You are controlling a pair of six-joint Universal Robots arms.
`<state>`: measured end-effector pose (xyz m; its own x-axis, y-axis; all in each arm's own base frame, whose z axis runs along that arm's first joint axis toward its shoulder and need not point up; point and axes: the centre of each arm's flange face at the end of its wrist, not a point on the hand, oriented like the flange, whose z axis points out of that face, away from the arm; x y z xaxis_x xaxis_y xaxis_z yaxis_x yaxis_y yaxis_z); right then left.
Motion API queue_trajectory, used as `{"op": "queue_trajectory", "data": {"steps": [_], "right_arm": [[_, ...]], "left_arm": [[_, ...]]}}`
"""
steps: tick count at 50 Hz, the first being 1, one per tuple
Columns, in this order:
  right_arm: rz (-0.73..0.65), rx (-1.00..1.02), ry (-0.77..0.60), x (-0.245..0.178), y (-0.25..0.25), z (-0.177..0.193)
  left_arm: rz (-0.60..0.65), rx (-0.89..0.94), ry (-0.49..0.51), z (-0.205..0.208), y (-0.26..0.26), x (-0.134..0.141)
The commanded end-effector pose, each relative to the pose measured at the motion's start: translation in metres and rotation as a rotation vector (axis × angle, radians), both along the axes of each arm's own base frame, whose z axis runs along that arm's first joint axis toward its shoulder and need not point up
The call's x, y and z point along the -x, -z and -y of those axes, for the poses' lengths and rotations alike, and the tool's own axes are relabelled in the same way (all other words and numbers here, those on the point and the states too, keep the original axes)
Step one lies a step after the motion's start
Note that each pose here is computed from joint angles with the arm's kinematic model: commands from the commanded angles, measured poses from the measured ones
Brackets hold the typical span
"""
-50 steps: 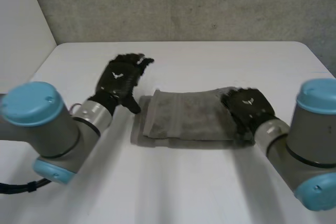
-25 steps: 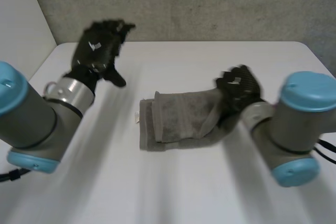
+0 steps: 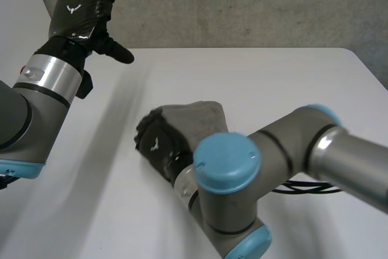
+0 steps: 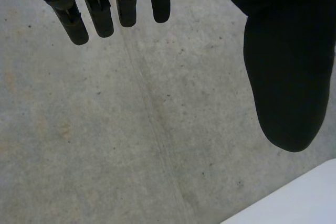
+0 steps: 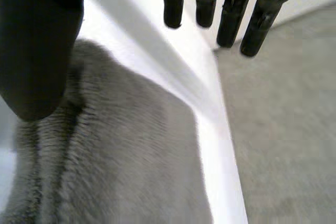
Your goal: Fold the towel.
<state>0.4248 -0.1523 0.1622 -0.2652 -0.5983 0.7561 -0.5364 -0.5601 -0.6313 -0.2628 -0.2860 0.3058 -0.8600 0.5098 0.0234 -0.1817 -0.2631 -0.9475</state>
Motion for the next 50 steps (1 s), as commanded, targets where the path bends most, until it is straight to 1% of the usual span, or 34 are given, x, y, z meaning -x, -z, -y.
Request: {"op": "queue_trajectory", "data": {"steps": [1, 2, 4, 5, 8, 10, 12, 13, 14, 15, 16, 17, 18, 19, 20, 24, 26, 31, 35, 36, 37, 38, 39, 40, 41, 42, 43, 44, 45, 46, 47, 48, 49, 50], "right_arm": [[0.285, -0.19, 0.181, 0.04, -0.057, 0.026], [0.286, -0.19, 0.181, 0.04, -0.057, 0.026], [0.376, -0.268, 0.277, 0.063, -0.065, 0.05], [0.377, -0.269, 0.278, 0.063, -0.065, 0.051], [0.434, -0.349, 0.352, 0.079, -0.063, 0.069], [0.45, -0.387, 0.379, 0.084, -0.06, 0.077], [0.461, -0.48, 0.411, 0.093, -0.047, 0.093], [0.461, -0.48, 0.412, 0.093, -0.047, 0.093], [0.464, -0.535, 0.41, 0.095, -0.038, 0.098], [0.464, -0.536, 0.41, 0.095, -0.038, 0.098], [0.474, -0.59, 0.4, 0.095, -0.03, 0.102], [0.488, -0.644, 0.385, 0.094, -0.023, 0.105], [0.488, -0.645, 0.385, 0.094, -0.023, 0.105], [0.492, -0.698, 0.37, 0.093, -0.013, 0.107], [0.486, -0.742, 0.357, 0.092, -0.003, 0.108], [0.459, -0.815, 0.35, 0.091, 0.02, 0.108], [0.437, -0.846, 0.353, 0.091, 0.034, 0.109], [0.425, -0.82, 0.353, 0.091, 0.033, 0.112], [0.435, -0.756, 0.338, 0.093, 0.013, 0.116], [0.458, -0.709, 0.334, 0.097, -0.006, 0.12], [0.485, -0.667, 0.333, 0.102, -0.025, 0.121], [0.486, -0.666, 0.333, 0.102, -0.025, 0.121], [0.517, -0.625, 0.328, 0.105, -0.045, 0.121], [0.517, -0.624, 0.328, 0.105, -0.045, 0.121], [0.551, -0.584, 0.327, 0.109, -0.065, 0.119], [0.591, -0.536, 0.336, 0.114, -0.085, 0.118], [0.591, -0.536, 0.336, 0.114, -0.086, 0.118], [0.631, -0.483, 0.361, 0.121, -0.106, 0.117], [0.667, -0.436, 0.396, 0.129, -0.124, 0.116], [0.667, -0.435, 0.396, 0.129, -0.124, 0.116], [0.698, -0.393, 0.435, 0.137, -0.14, 0.113], [0.699, -0.393, 0.435, 0.137, -0.141, 0.113], [0.716, -0.363, 0.475, 0.144, -0.153, 0.11], [0.722, -0.34, 0.513, 0.15, -0.165, 0.106]], "left_arm": [[0.005, -0.013, -0.006, 0.004, 0.005, 0.001], [0.004, -0.015, -0.004, 0.004, 0.006, 0.001], [0.007, -0.022, -0.003, 0.004, 0.008, 0.002], [0.007, -0.022, -0.003, 0.004, 0.008, 0.002], [0.021, -0.06, 0.003, 0.006, 0.021, 0.005], [0.051, -0.135, 0.015, 0.008, 0.045, 0.011], [0.066, -0.17, 0.021, 0.008, 0.056, 0.014], [0.066, -0.171, 0.021, 0.008, 0.056, 0.014], [0.086, -0.215, 0.033, 0.007, 0.072, 0.018], [0.108, -0.257, 0.051, 0.004, 0.088, 0.024], [0.108, -0.258, 0.051, 0.004, 0.088, 0.025], [0.137, -0.292, 0.069, 0.0, 0.105, 0.031], [0.16, -0.335, 0.083, -0.002, 0.124, 0.036], [0.16, -0.335, 0.083, -0.002, 0.124, 0.036], [0.18, -0.377, 0.093, -0.004, 0.142, 0.039], [0.238, -0.467, 0.112, -0.011, 0.183, 0.044], [0.261, -0.478, 0.116, -0.013, 0.191, 0.045], [0.304, -0.461, 0.118, -0.013, 0.196, 0.046], [0.319, -0.414, 0.12, -0.013, 0.18, 0.049], [0.305, -0.388, 0.118, -0.013, 0.166, 0.048], [0.305, -0.387, 0.118, -0.013, 0.165, 0.048], [0.289, -0.353, 0.116, -0.014, 0.147, 0.048], [0.269, -0.311, 0.114, -0.015, 0.126, 0.048], [0.269, -0.311, 0.114, -0.015, 0.126, 0.048], [0.249, -0.272, 0.109, -0.016, 0.104, 0.046], [0.249, -0.272, 0.109, -0.016, 0.104, 0.046], [0.226, -0.229, 0.103, -0.018, 0.078, 0.044], [0.202, -0.193, 0.088, -0.02, 0.05, 0.039], [0.202, -0.193, 0.087, -0.02, 0.05, 0.039], [0.181, -0.163, 0.068, -0.024, 0.024, 0.034], [0.165, -0.144, 0.041, -0.027, 0.001, 0.027], [0.164, -0.144, 0.04, -0.027, 0.0, 0.027], [0.156, -0.141, 0.006, -0.029, -0.017, 0.019], [0.156, -0.141, 0.005, -0.029, -0.018, 0.019]]}}
